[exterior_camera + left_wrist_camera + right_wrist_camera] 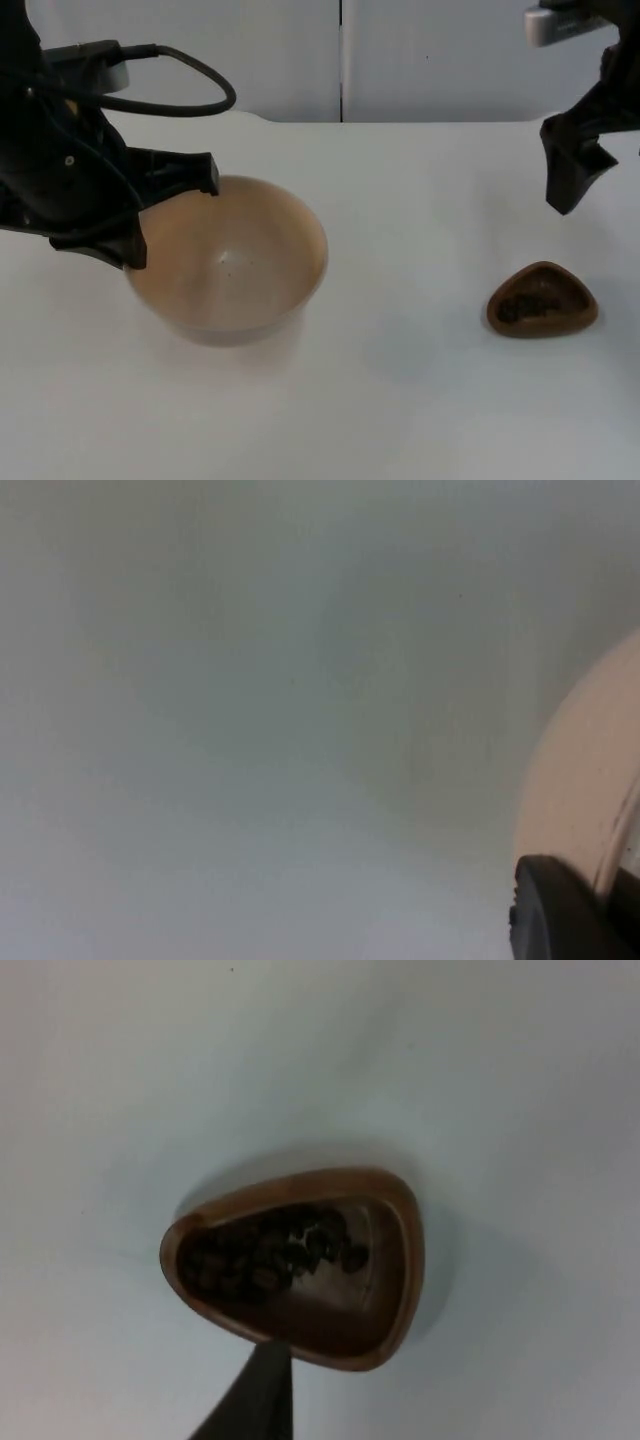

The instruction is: Pick up the bowl with the left hand and pour the coffee beans from the cup into the bowl with the right hand.

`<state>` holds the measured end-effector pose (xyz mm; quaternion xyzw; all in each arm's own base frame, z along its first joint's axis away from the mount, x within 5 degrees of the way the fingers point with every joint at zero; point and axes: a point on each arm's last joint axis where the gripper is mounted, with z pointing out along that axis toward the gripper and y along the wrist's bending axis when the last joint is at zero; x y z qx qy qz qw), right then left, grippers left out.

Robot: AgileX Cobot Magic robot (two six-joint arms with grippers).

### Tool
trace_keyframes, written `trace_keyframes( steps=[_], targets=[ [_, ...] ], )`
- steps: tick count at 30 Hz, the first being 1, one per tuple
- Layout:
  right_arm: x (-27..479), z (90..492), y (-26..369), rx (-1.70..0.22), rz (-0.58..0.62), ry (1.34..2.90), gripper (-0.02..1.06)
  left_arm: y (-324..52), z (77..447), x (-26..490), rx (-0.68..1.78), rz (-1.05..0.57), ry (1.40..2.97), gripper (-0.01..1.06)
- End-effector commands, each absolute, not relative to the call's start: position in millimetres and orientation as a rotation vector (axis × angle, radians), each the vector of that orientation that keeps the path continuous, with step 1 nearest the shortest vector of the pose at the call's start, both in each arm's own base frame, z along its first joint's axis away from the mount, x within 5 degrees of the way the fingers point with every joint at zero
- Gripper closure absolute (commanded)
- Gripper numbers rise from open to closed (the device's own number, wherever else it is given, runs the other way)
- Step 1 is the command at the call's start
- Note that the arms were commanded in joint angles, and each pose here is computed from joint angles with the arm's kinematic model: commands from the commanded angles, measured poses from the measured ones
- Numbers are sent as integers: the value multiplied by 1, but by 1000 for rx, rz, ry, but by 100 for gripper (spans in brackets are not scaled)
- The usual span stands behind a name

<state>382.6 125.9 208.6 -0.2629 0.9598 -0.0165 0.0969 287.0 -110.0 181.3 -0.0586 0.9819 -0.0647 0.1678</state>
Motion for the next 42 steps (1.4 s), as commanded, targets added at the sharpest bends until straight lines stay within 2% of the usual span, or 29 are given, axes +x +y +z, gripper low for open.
trace_keyframes(
  steps=[1, 9, 20, 28, 42],
  targets=[
    [385, 207, 130, -794, -40, 2823, 0, -110, 181, 287, -192, -194, 2790, 105],
    [391, 193, 136, -752, 25, 2807, 0, -110, 181, 287, -192, -196, 2786, 105],
    [375, 155, 127, -780, -18, 2826, 0, -110, 181, 288, -186, -193, 2783, 105],
    [374, 138, 94, -549, -4, 2889, 0, -110, 181, 288, -186, -193, 2783, 105],
    [378, 127, 105, -588, -19, 2848, 0, -110, 181, 288, -190, -197, 2782, 105]
  ],
)
